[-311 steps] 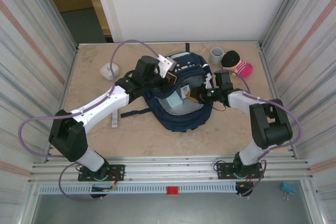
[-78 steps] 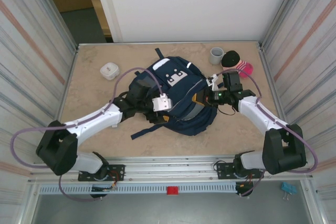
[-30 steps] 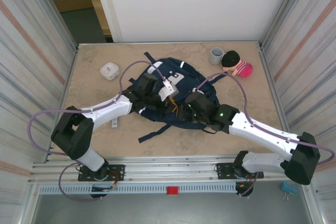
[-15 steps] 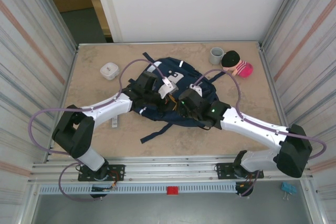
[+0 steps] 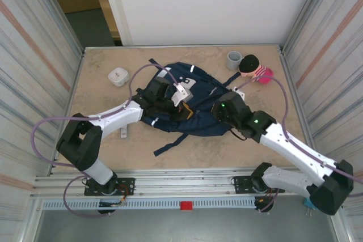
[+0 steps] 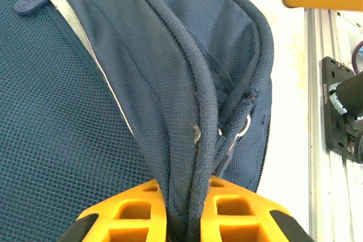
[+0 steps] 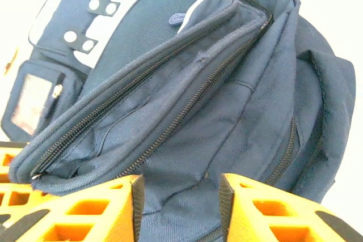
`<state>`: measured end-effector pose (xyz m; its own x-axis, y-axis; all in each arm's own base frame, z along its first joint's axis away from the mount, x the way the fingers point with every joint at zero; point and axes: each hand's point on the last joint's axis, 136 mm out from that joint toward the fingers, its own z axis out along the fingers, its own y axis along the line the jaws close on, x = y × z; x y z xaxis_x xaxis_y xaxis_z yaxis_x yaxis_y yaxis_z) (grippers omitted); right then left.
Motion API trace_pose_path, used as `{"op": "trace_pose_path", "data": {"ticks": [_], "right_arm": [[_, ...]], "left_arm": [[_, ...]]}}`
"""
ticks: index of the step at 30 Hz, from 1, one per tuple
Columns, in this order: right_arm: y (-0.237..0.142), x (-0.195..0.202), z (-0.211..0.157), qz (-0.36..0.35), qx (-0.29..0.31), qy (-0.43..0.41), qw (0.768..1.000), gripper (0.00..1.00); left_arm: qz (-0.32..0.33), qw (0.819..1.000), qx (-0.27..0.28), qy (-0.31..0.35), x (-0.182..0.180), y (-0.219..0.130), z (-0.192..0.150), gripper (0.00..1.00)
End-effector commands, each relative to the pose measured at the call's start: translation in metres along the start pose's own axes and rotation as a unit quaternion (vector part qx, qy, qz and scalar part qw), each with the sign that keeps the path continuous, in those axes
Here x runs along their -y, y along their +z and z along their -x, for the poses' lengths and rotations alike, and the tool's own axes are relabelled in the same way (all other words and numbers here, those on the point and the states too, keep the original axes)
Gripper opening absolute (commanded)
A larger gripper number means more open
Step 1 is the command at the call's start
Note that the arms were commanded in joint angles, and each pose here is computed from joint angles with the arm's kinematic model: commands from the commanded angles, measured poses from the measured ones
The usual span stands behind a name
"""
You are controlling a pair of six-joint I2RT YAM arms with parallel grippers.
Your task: Pack the student bag
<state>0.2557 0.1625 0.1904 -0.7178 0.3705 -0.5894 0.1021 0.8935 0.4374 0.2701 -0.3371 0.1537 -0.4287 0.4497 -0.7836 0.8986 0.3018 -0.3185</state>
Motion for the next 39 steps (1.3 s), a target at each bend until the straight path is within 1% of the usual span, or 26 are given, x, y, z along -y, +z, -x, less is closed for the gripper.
{"op": "trace_pose_path", "data": {"ticks": [1, 3, 4, 6, 7, 8, 10, 12, 14, 18, 21, 25, 30, 32, 33, 37, 39], "right_arm": [[-0.009, -0.021, -0.007, 0.083, -0.020, 0.022, 0.996, 0.51], [-0.011, -0.031, -0.007, 0.121, -0.032, 0.037, 0.991, 0.55], [-0.011, -0.040, -0.007, 0.156, -0.046, 0.050, 0.985, 0.55], [-0.011, -0.052, -0.007, 0.199, -0.067, 0.076, 0.975, 0.53], [-0.011, -0.057, -0.009, 0.208, -0.074, 0.079, 0.972, 0.52], [-0.011, -0.059, -0.012, 0.203, -0.079, 0.074, 0.973, 0.50], [-0.010, -0.058, -0.019, 0.169, -0.079, 0.053, 0.981, 0.49], [-0.005, -0.056, -0.030, 0.135, -0.088, 0.026, 0.987, 0.46], [0.001, -0.058, -0.037, 0.116, -0.094, 0.010, 0.989, 0.43], [0.014, -0.050, -0.038, 0.065, -0.080, -0.008, 0.995, 0.39], [0.022, -0.045, -0.036, 0.030, -0.079, -0.032, 0.996, 0.38], [0.032, -0.040, -0.033, -0.010, -0.076, -0.067, 0.995, 0.37], [0.043, -0.051, -0.029, -0.003, -0.072, -0.082, 0.994, 0.38], [0.048, -0.048, -0.027, -0.017, -0.068, -0.084, 0.994, 0.38], [0.050, -0.045, -0.026, -0.029, -0.065, -0.084, 0.994, 0.37], [0.045, -0.017, -0.017, -0.110, -0.045, -0.089, 0.989, 0.26], [0.039, -0.010, -0.013, -0.126, -0.038, -0.093, 0.987, 0.23]], "left_arm": [[-0.023, 0.999, 0.024, -0.040, 0.007, -0.003, 0.018, 0.03], [-0.022, 0.997, 0.020, -0.070, 0.006, -0.002, 0.016, 0.03], [-0.028, 0.996, 0.021, -0.078, 0.008, -0.002, 0.014, 0.03], [-0.045, 0.995, 0.026, -0.087, 0.013, -0.001, 0.012, 0.03], [-0.051, 0.994, 0.028, -0.091, 0.015, -0.001, 0.012, 0.03], [-0.057, 0.993, 0.029, -0.097, 0.016, -0.001, 0.011, 0.02], [-0.063, 0.991, 0.024, -0.119, 0.016, 0.001, 0.011, 0.00], [-0.070, 0.985, 0.011, -0.156, 0.016, 0.003, 0.011, 0.00], [-0.098, 0.978, -0.003, -0.184, 0.022, 0.007, 0.011, 0.00], [-0.124, 0.968, -0.026, -0.215, 0.027, 0.011, 0.006, 0.00], [-0.134, 0.966, -0.031, -0.220, 0.028, 0.012, 0.005, 0.00], [-0.143, 0.965, -0.023, -0.219, 0.030, 0.012, 0.009, 0.00], [-0.157, 0.963, -0.021, -0.219, 0.032, 0.012, 0.010, 0.00], [-0.159, 0.963, -0.019, -0.217, 0.033, 0.011, 0.011, 0.00], [-0.159, 0.963, -0.017, -0.215, 0.033, 0.010, 0.012, 0.00], [-0.154, 0.965, -0.017, -0.212, 0.032, 0.009, 0.012, 0.00], [-0.150, 0.966, -0.019, -0.211, 0.032, 0.008, 0.010, 0.00]]}}
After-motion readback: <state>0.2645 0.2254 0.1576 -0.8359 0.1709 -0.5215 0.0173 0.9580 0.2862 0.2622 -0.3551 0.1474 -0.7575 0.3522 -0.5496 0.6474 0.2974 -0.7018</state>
